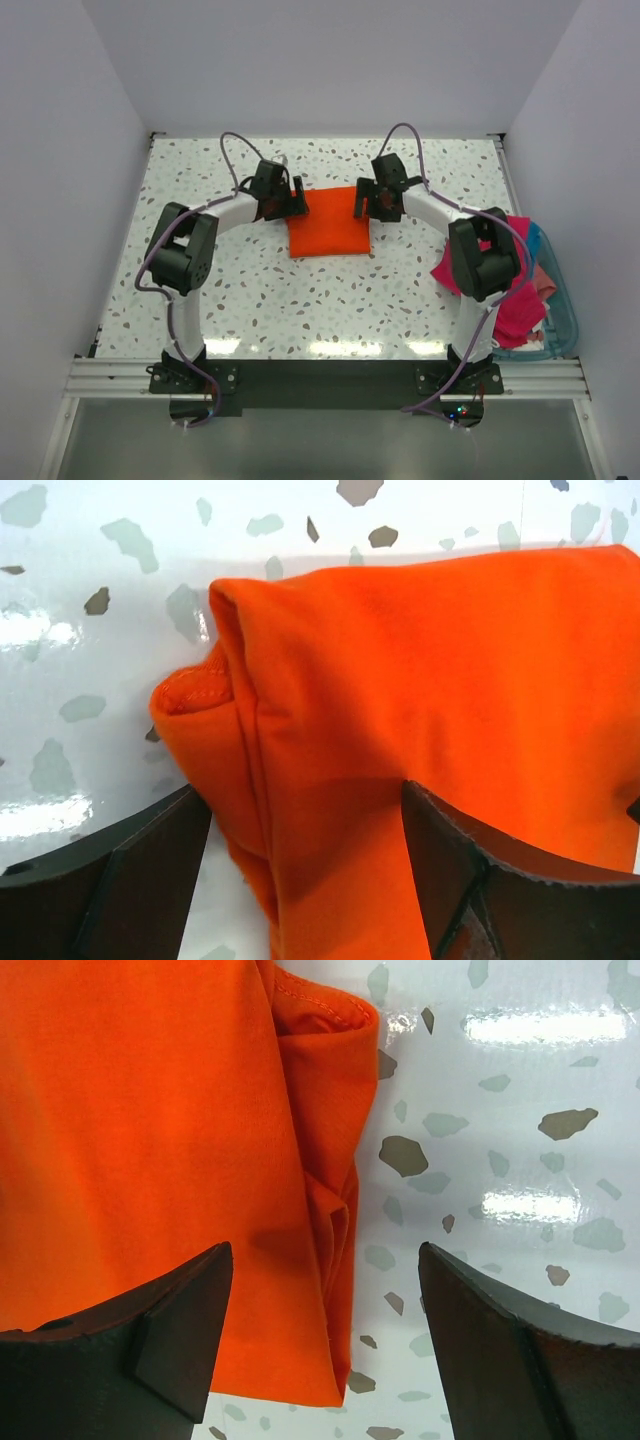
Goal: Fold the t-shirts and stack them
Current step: Neatly place the folded tshirt to the corner
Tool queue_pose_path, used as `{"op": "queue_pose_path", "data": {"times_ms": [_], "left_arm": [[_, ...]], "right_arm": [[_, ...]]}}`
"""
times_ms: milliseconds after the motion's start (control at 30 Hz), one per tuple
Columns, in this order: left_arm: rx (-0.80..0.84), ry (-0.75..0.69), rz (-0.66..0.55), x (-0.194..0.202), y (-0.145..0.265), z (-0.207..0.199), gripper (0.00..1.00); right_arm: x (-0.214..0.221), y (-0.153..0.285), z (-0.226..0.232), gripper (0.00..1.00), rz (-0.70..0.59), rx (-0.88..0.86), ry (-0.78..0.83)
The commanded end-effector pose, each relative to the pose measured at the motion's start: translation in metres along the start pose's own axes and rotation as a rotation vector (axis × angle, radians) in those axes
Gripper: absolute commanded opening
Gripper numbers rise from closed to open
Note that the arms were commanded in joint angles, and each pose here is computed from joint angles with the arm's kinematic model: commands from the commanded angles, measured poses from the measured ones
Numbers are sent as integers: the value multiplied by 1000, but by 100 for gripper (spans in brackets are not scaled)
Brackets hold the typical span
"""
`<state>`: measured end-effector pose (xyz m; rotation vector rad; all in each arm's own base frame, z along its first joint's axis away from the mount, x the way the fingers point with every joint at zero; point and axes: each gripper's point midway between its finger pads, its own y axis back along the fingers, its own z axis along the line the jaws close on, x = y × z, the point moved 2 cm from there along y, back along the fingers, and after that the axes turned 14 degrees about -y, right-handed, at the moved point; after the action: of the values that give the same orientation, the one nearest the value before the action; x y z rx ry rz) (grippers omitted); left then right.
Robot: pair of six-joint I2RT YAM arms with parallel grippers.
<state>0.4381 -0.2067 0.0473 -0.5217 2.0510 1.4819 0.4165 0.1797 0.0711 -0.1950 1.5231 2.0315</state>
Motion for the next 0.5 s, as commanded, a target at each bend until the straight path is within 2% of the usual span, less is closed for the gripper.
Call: {"op": "queue_pose_path", "data": {"times_ms": [0,67,167,200,267,300,333,367,433,467], "left_arm": [[-75,-55,85,20,-13,10,79],[-73,-55,95,22,-18,9,76],[-71,-59,106,22,-25,8,63],[-68,-59,107,21,-28,7,53],[-53,-58,111,20,-31,5,39],[-49,-57,105,15,-35,4,24],[-36,-54,107,14,-36,1,17],[-36,-47,107,11,-38,4,7],[-25,-19,91,0,-41,5,0],[-23,15,82,-7,-41,15,0]], "right_arm": [[-13,6,10,78,-52,-44,10],[-13,6,10,78,-52,-48,8],[-13,8,12,78,-54,-55,7],[-14,9,13,78,-53,-61,7],[-15,12,14,78,-57,-64,5],[-16,13,15,78,-61,-66,5],[-17,14,15,78,-60,-65,5],[-18,18,16,78,-65,-69,3],[-19,22,16,78,-71,-66,3],[-21,25,16,78,-77,-69,2]]}}
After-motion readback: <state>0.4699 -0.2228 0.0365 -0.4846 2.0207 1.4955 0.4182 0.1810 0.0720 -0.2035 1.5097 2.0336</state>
